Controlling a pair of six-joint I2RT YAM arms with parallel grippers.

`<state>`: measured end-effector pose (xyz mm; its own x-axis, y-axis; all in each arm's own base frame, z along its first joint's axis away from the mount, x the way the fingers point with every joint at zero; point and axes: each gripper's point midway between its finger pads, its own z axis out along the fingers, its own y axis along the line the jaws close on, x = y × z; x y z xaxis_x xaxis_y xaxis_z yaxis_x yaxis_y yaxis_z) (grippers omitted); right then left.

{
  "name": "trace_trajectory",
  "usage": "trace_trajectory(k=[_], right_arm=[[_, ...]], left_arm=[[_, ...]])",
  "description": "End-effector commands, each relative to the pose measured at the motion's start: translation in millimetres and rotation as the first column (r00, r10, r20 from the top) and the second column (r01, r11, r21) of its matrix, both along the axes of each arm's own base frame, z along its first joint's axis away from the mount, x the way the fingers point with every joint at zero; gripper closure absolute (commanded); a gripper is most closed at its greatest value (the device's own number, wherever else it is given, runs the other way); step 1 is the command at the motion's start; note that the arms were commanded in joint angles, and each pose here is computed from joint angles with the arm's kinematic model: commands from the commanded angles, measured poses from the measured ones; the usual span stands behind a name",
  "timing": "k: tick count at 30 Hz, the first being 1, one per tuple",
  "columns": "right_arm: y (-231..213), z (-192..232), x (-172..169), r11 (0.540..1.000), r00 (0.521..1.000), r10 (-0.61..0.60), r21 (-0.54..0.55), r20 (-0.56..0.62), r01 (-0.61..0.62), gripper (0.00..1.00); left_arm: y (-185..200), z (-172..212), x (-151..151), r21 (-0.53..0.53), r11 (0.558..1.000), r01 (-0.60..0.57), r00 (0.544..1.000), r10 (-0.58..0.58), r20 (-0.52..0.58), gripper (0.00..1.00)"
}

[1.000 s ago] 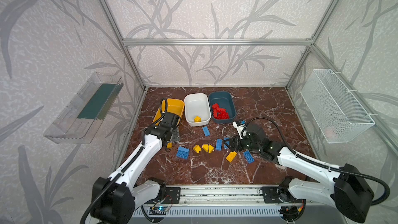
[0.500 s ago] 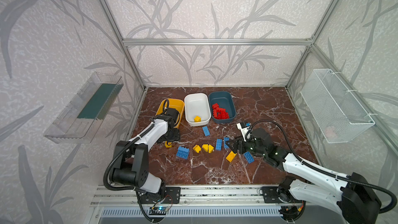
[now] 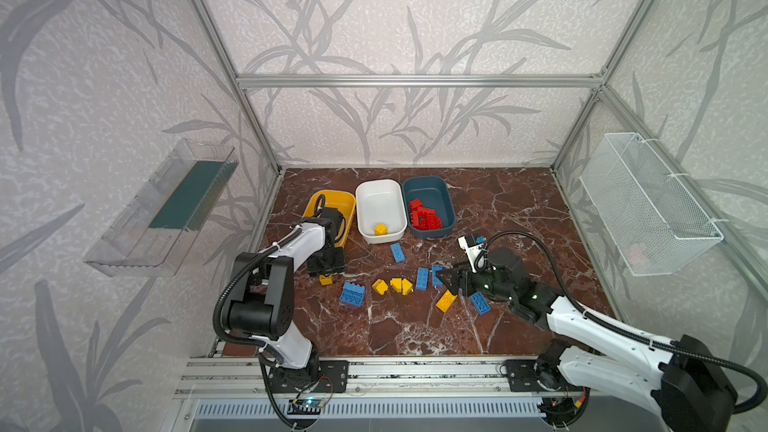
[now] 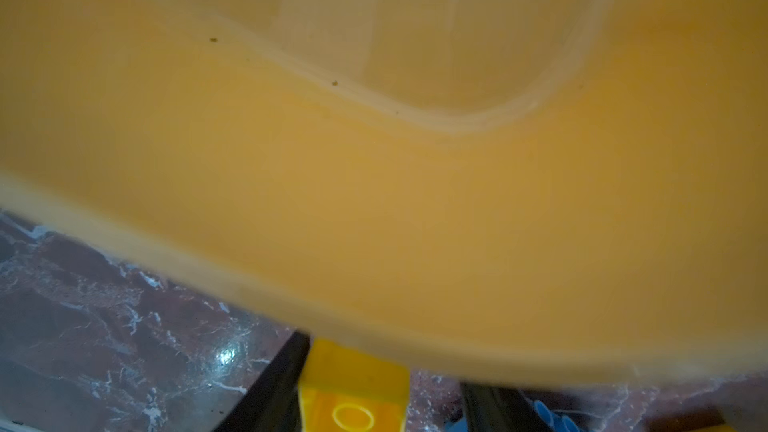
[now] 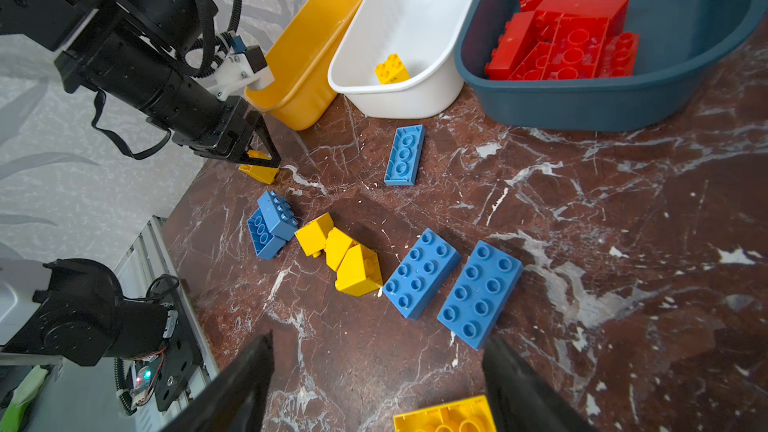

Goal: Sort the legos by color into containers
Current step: 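Grasp a yellow brick with the left gripper while the right gripper withdraws, then carry the yellow brick over the white tub and open the left gripper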

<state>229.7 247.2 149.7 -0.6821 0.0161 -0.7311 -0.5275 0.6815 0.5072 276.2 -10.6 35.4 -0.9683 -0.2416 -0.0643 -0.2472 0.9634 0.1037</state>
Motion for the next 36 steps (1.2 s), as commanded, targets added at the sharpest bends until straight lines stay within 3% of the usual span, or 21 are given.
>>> trace_trajectory(k=[1,9,16,19,27,36], right_arm=[[-4.3,4.2,2.4,1.0,0.999,-0.02,0.006,0.026,0.02,0.2],[-6.5,3.7,2.9,1.0,0.999,-0.027,-0.003,0.03,0.027,0.2],[-8.1,2.4,3.3,0.999,0.999,-0.034,-0.012,0.032,0.034,0.2],[-8.5,1.2,4.3,0.999,0.999,-0.037,-0.018,0.032,0.038,0.2],[-10.0,-4.6,8.0,0.998,0.998,-0.056,-0.037,0.017,0.057,0.2],[-12.8,-8.7,10.6,0.996,0.997,-0.075,-0.052,0.011,0.075,0.2]], left_arm=[[-2.6,0.6,-0.2,-0.021,1.0,-0.003,1.0,0.003,-0.009,0.48],[-6.0,5.9,-1.6,-0.027,1.0,0.004,1.0,-0.003,0.019,0.68],[-12.4,25.7,-2.7,-0.039,0.999,0.021,0.996,-0.018,0.084,0.7],[-23.8,48.1,1.6,-0.093,0.994,0.048,0.99,-0.035,0.14,0.69],[-54.3,112.6,30.8,-0.193,0.971,0.138,0.954,-0.078,0.289,0.7],[-97.0,126.6,94.7,-0.193,0.958,0.212,0.934,-0.14,0.329,0.7]])
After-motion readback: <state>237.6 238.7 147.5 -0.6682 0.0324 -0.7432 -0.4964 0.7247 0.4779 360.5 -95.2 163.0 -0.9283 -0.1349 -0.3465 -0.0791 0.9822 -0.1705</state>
